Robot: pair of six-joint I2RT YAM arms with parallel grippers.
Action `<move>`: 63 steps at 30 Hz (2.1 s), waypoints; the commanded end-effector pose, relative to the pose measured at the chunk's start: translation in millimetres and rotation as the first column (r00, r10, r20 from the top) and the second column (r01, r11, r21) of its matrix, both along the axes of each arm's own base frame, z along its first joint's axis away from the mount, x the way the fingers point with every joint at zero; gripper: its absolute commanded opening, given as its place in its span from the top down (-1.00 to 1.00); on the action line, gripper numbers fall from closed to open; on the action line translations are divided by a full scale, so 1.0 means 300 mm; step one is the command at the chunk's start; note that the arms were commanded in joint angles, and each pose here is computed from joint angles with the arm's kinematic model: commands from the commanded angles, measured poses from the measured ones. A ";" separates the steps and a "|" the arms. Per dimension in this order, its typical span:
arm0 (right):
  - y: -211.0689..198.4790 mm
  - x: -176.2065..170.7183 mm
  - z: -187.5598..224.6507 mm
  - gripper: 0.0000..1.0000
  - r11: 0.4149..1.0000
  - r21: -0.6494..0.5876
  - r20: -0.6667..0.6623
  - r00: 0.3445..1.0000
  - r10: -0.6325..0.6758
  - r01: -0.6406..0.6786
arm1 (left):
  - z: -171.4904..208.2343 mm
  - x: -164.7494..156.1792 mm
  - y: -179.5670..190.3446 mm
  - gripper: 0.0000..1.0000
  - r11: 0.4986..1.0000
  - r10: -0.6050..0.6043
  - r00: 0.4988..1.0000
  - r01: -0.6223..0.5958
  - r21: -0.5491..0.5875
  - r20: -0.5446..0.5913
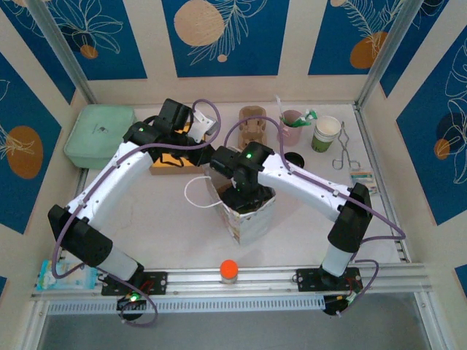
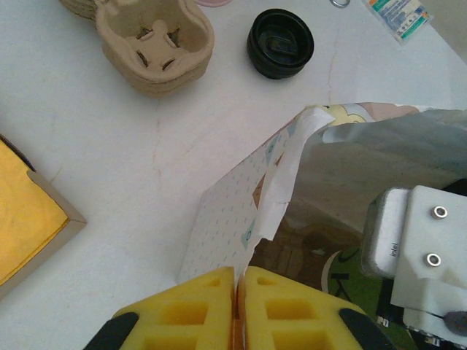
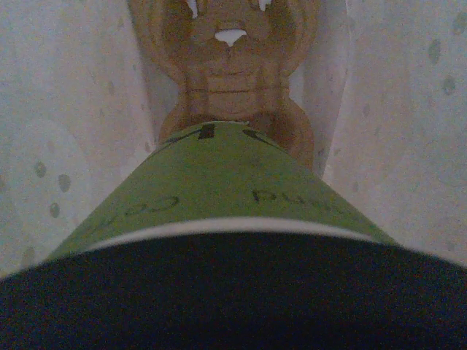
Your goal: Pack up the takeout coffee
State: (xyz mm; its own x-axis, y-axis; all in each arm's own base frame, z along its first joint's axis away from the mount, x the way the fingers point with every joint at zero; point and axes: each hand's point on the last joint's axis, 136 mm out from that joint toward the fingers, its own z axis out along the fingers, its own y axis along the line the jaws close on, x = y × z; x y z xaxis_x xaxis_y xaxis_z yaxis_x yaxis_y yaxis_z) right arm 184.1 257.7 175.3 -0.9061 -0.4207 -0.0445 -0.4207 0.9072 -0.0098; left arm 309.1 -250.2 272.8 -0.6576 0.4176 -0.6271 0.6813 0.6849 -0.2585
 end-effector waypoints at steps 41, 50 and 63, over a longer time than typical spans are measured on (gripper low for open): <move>-0.036 0.041 -0.067 0.18 0.999 -0.013 0.005 0.999 -0.044 0.044 | 0.016 -0.007 0.010 0.77 1.000 0.016 1.000 -0.016 0.002 0.026; -0.037 0.043 -0.068 0.18 0.999 -0.017 0.007 0.999 -0.044 0.045 | 0.018 -0.008 0.008 0.77 1.000 0.014 0.999 -0.014 0.000 0.029; -0.025 0.052 -0.063 0.19 0.999 -0.019 0.013 0.999 -0.030 0.031 | 0.019 -0.010 0.008 0.77 1.000 0.012 0.999 -0.012 0.006 0.032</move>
